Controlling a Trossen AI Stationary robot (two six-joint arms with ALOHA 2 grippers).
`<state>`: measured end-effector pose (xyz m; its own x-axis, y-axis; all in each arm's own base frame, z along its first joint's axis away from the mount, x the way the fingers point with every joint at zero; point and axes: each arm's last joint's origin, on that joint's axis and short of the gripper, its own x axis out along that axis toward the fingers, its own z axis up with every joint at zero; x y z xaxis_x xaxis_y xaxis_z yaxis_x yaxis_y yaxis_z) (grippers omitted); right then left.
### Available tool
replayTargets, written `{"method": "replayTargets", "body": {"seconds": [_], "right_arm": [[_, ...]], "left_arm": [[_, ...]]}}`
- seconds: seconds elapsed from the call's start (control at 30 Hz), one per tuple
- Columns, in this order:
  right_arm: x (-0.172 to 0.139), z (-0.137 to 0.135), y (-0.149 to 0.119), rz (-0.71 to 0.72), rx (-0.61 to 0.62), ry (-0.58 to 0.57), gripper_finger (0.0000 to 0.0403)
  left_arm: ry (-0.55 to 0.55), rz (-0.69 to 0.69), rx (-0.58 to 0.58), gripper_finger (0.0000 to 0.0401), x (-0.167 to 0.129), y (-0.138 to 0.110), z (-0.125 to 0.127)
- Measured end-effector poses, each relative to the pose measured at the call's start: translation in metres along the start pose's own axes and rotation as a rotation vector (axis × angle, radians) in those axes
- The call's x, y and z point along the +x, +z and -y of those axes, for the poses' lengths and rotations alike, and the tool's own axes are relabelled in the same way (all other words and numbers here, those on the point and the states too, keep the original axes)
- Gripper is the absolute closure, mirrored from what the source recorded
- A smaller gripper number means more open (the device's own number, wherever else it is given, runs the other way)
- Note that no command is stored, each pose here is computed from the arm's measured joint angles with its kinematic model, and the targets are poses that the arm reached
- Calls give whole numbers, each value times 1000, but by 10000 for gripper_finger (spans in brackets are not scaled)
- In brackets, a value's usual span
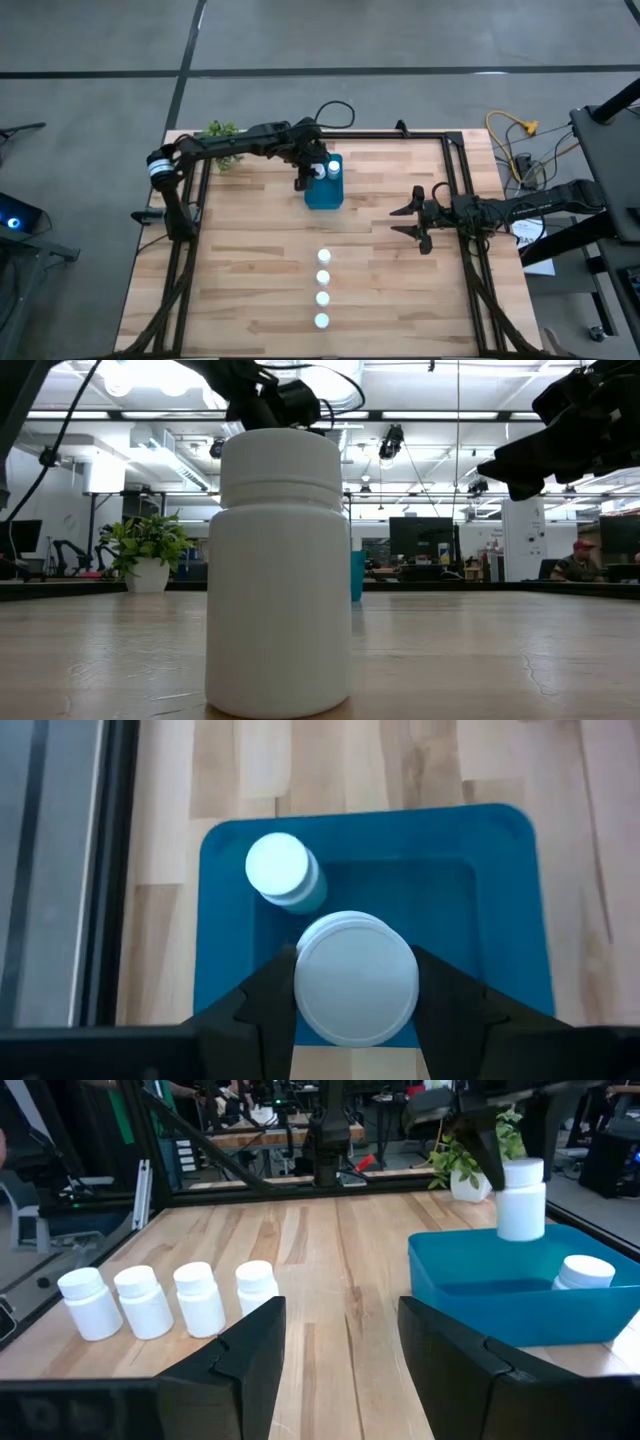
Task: Pick and place pill bottles into a basket
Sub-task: Put the white pill bottle into the blue bin
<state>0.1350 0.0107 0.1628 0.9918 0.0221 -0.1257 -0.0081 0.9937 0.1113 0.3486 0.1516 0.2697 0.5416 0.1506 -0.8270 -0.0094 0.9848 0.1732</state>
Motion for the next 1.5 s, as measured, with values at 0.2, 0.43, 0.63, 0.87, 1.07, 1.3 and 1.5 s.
{"method": "replayTargets", "body": {"seconds": [0.2, 0.43, 0.63, 0.87, 1.07, 1.3, 1.5], "right_arm": [[0, 0, -1, -5, 1, -1, 222], [0, 0, -2, -25, 4, -4, 236], [0, 0, -2, -26, 5, -4, 247], [0, 0, -2, -25, 8, -3, 255], [0, 0, -2, -26, 8, -4, 255], [0, 0, -3, -28, 8, -4, 263], [0, 0, -3, -35, 8, -5, 266]], "left_arm": [[-9, -38, -13, 259, 16, -8, -10], [-13, -35, -22, 259, 28, -12, -20], [-28, -46, -40, 259, 33, -17, -26], [-37, -48, -49, 259, 33, -20, -29], [-42, -57, -47, 259, 39, -25, -33], [-66, -104, -58, 259, 63, -34, -40], [-60, -101, -51, 259, 66, -33, -46]]}}
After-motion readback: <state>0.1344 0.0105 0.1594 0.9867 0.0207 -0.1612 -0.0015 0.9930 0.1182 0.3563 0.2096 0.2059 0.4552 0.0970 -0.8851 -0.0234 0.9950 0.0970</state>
